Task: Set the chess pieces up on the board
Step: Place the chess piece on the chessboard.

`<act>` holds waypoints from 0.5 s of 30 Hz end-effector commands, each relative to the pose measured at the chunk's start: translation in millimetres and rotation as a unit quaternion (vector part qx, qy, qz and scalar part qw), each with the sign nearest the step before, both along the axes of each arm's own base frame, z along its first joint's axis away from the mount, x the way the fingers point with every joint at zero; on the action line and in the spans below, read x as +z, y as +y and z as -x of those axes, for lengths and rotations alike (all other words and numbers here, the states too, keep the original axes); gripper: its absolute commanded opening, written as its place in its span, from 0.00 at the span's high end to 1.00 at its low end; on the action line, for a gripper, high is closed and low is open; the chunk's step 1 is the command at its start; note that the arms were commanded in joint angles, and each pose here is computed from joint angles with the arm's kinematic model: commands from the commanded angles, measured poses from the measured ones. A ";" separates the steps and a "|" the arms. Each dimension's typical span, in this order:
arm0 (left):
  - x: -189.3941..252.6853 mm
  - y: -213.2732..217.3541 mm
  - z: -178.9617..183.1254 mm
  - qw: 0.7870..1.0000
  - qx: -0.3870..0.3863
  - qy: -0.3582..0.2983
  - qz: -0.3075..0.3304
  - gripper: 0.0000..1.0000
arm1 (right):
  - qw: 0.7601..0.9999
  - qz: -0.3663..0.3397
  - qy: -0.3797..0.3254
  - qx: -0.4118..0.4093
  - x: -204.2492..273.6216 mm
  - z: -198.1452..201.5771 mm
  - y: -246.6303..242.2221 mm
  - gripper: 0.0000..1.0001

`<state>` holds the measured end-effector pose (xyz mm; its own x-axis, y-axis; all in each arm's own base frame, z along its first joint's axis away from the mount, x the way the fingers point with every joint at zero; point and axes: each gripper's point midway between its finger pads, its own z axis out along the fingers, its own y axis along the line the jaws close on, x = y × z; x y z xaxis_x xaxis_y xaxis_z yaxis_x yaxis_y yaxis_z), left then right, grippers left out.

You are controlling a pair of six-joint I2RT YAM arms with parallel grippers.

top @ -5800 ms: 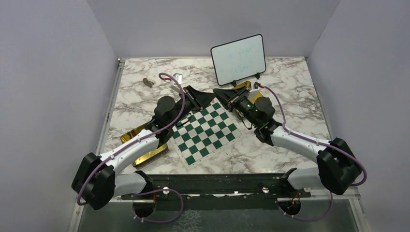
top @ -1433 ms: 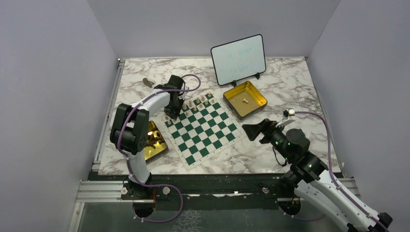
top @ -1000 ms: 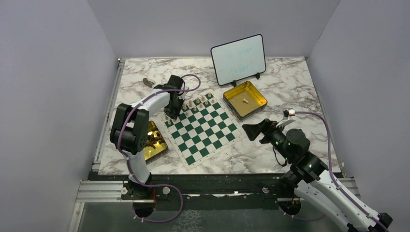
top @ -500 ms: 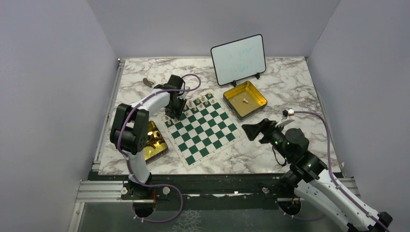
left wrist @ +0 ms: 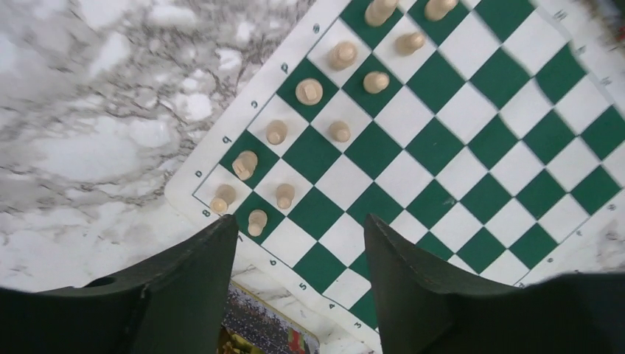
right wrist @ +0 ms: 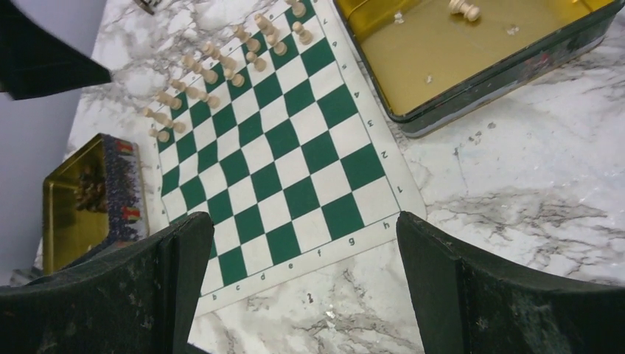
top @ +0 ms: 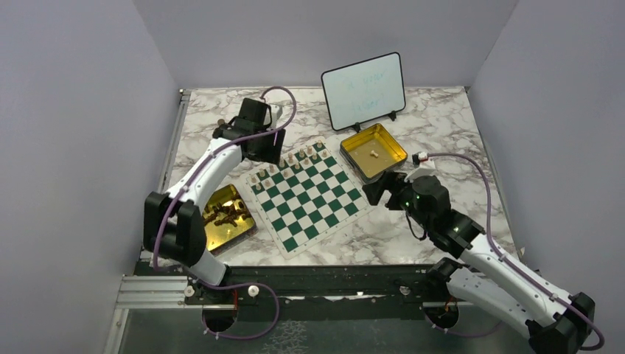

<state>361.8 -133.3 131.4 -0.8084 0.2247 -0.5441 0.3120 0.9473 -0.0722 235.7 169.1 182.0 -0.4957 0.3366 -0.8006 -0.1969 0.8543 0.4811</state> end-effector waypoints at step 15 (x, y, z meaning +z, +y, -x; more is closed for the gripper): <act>69.1 -3.1 79.3 0.969 -0.014 -0.194 0.155 0.01 | 0.938 0.342 -0.019 0.044 -15.4 -129.2 8.9 0.28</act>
